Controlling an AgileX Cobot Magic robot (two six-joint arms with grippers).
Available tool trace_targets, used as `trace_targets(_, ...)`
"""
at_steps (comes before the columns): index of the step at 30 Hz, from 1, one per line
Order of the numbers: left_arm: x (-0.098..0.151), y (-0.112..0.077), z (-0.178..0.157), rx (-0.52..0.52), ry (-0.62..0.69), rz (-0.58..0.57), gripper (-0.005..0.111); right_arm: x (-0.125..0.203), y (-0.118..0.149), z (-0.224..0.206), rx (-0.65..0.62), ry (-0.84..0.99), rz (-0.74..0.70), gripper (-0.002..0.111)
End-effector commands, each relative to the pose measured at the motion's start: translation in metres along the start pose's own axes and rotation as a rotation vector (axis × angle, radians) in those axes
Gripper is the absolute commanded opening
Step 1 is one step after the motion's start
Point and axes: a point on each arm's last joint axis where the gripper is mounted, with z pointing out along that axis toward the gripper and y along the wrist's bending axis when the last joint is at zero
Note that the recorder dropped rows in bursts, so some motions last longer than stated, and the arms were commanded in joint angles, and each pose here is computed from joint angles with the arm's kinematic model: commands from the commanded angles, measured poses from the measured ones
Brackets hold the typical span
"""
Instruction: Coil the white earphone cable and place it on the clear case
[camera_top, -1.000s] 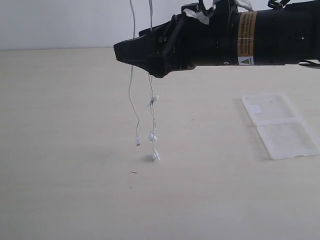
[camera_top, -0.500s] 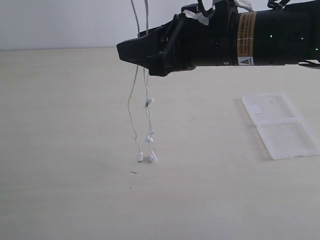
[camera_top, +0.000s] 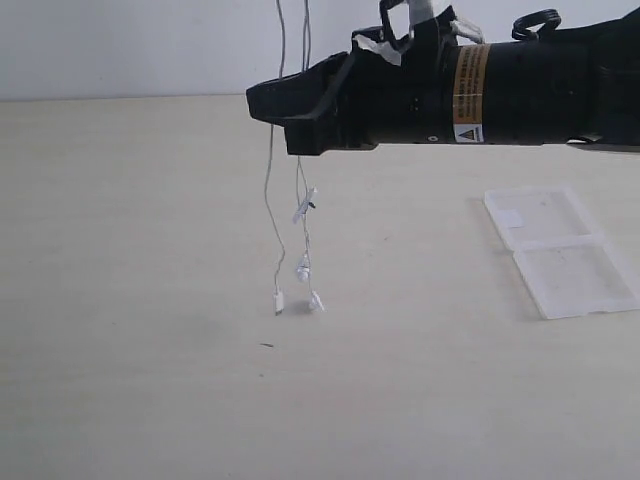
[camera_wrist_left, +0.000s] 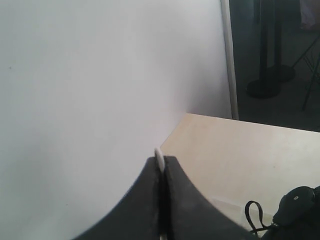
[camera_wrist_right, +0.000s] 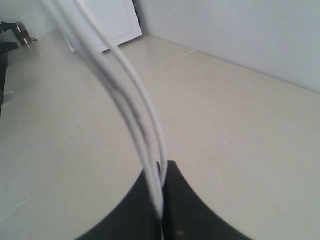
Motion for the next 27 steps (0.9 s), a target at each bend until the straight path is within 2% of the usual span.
trace_targets(1,0.002,0.001,-0.007,-0.04,0.039,0.031,0.0,-0.002,-0.006,-0.002,0.094,0.02,-0.013,0.0)
trace_targets(9,0.013,0.009,-0.003,-0.108,0.124,0.035,0.0,-0.021,-0.008,-0.028,0.317,0.016,-0.054,0.0)
trace_targets(17,0.042,0.026,0.019,-0.21,0.199,0.017,0.0,-0.035,-0.016,-0.062,0.634,0.049,-0.098,0.0)
trace_targets(22,0.068,0.039,0.036,-0.252,0.217,-0.006,0.0,-0.036,-0.017,-0.066,0.663,0.053,-0.103,0.0)
trace_targets(27,0.095,0.061,0.046,-0.329,0.226,-0.032,0.0,-0.028,-0.017,-0.066,0.657,0.088,-0.137,0.0)
